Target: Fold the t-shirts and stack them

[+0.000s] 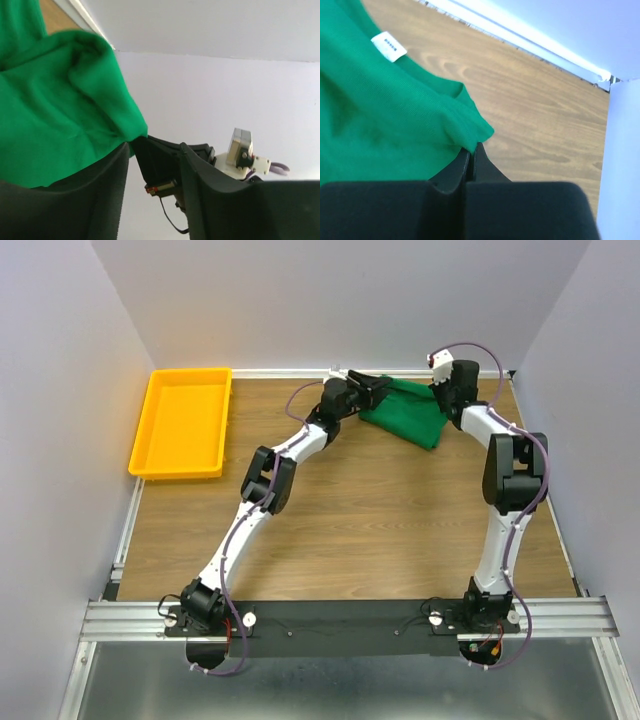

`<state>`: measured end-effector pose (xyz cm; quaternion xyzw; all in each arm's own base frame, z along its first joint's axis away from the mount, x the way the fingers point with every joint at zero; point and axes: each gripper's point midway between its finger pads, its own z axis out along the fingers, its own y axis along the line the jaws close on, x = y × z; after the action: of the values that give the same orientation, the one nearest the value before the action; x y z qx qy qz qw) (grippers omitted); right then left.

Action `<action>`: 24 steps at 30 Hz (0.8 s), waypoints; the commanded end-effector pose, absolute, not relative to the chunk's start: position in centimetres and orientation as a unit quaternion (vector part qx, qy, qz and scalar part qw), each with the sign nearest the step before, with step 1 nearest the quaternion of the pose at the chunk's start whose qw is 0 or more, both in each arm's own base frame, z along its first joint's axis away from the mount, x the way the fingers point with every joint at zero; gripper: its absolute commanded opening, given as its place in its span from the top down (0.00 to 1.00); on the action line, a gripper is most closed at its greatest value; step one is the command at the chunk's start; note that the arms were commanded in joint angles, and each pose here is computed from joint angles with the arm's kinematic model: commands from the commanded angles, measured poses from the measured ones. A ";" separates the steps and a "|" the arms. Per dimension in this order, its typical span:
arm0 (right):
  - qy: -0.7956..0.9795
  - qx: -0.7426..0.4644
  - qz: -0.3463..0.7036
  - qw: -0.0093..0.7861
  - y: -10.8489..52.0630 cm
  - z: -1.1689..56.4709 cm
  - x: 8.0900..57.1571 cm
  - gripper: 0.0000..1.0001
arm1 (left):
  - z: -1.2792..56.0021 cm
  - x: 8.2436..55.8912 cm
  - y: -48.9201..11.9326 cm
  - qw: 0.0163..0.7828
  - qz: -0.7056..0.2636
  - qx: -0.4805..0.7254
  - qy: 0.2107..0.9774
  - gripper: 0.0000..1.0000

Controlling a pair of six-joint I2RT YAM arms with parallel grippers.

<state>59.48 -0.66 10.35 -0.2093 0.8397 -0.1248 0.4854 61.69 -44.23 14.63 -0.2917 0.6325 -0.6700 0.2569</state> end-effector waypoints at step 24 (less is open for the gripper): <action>0.906 0.017 0.214 0.365 2.0 9.2 52.3 0.10 | 27.0 47.2 -24.0 0.551 -0.421 0.003 0.721 0.16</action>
<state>57.38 -3.52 11.49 -0.0360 0.8821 0.0777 0.4633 47.63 -24.32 36.81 -0.0333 0.6367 -0.4680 0.6119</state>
